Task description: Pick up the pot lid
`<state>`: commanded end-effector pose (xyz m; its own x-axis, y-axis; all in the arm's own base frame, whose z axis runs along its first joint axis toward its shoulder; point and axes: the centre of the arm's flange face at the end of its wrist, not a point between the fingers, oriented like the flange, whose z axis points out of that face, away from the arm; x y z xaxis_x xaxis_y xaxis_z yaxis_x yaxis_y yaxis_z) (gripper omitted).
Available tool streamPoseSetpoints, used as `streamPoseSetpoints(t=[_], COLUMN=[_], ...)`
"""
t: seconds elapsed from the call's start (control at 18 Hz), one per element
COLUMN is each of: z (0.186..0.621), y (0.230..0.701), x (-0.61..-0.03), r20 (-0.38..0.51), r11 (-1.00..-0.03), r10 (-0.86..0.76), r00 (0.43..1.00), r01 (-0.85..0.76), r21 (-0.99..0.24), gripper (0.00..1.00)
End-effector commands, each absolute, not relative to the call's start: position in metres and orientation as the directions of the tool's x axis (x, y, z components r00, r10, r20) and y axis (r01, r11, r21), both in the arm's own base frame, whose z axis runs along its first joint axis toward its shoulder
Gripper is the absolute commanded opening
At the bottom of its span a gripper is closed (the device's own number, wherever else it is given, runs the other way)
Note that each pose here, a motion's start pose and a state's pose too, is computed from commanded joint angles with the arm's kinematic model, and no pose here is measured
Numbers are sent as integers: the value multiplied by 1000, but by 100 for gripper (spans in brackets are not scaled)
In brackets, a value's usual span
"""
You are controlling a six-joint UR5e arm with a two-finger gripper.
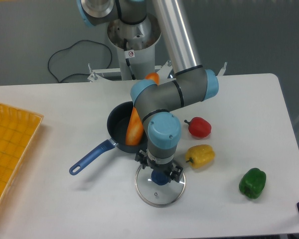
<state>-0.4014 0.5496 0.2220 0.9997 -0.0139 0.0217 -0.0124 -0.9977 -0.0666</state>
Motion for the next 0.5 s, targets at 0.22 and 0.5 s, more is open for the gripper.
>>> streamPoseSetpoints(t=[0.22, 0.5], z=[216, 213], y=[549, 549], x=[-401, -401], r20=[28, 29], r11=[-998, -998], r10=[-14, -14], r00=[1000, 999], r01=[-12, -12], r21=[-62, -60], gripper=[100, 100])
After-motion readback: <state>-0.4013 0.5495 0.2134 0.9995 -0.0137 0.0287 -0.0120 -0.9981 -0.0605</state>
